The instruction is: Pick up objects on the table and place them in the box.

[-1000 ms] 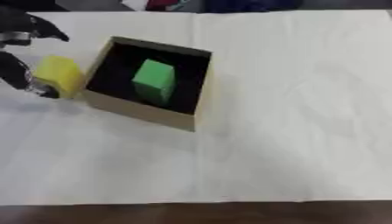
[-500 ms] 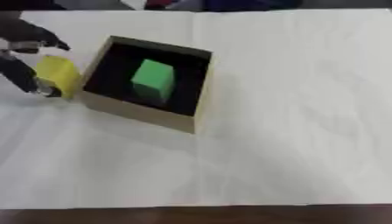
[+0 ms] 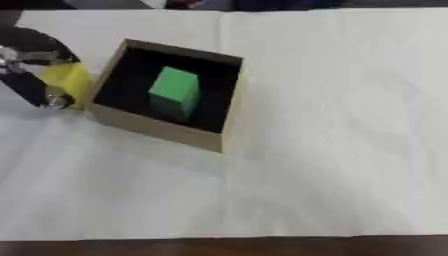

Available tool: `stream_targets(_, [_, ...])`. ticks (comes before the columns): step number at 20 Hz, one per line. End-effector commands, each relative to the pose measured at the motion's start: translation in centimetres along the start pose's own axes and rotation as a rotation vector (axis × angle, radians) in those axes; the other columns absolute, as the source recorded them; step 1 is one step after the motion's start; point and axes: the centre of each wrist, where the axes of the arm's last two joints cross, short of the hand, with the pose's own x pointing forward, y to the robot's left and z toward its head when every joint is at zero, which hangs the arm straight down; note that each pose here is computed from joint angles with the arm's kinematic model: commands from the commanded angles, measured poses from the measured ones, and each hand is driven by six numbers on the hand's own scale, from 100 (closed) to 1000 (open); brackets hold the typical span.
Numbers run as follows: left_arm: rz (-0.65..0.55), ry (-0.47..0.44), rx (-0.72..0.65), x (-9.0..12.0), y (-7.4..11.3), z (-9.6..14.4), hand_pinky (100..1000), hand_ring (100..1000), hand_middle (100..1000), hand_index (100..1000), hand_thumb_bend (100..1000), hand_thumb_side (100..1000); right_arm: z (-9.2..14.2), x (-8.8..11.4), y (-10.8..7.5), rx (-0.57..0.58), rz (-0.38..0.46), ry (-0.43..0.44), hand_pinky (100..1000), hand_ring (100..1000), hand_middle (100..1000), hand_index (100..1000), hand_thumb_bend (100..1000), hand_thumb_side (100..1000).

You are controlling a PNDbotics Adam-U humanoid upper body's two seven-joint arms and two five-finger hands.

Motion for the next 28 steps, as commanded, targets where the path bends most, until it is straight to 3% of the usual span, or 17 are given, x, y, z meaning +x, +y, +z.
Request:
stream_targets(1, [-0.010, 0.017, 0.030, -0.6, 0.8, 0.6, 893, 829, 775, 892, 114, 368, -0.1, 0.7, -0.6, -0.019, 0.018, -0.024, 868, 820, 761, 798, 554, 726])
stream_targets(9, [-0.019, 0.013, 0.074, -0.3, 1.1, 0.9, 859, 744, 737, 859, 100, 346, 0.0, 0.6, -0.5, -0.021, 0.006, -0.018, 872, 823, 763, 798, 527, 746])
stream_targets(17, [-0.061, 0.016, 0.248, 1.1, 4.4, 3.5, 805, 631, 586, 786, 100, 375, 0.2, 0.4, -0.6, -0.023, -0.003, -0.005, 873, 822, 761, 796, 523, 747])
stream_targets(28, [-0.130, -0.176, 0.597, 7.7, 8.7, 7.6, 778, 616, 568, 760, 100, 401, 0.3, 0.2, -0.5, -0.032, -0.014, 0.009, 873, 822, 759, 792, 524, 742])
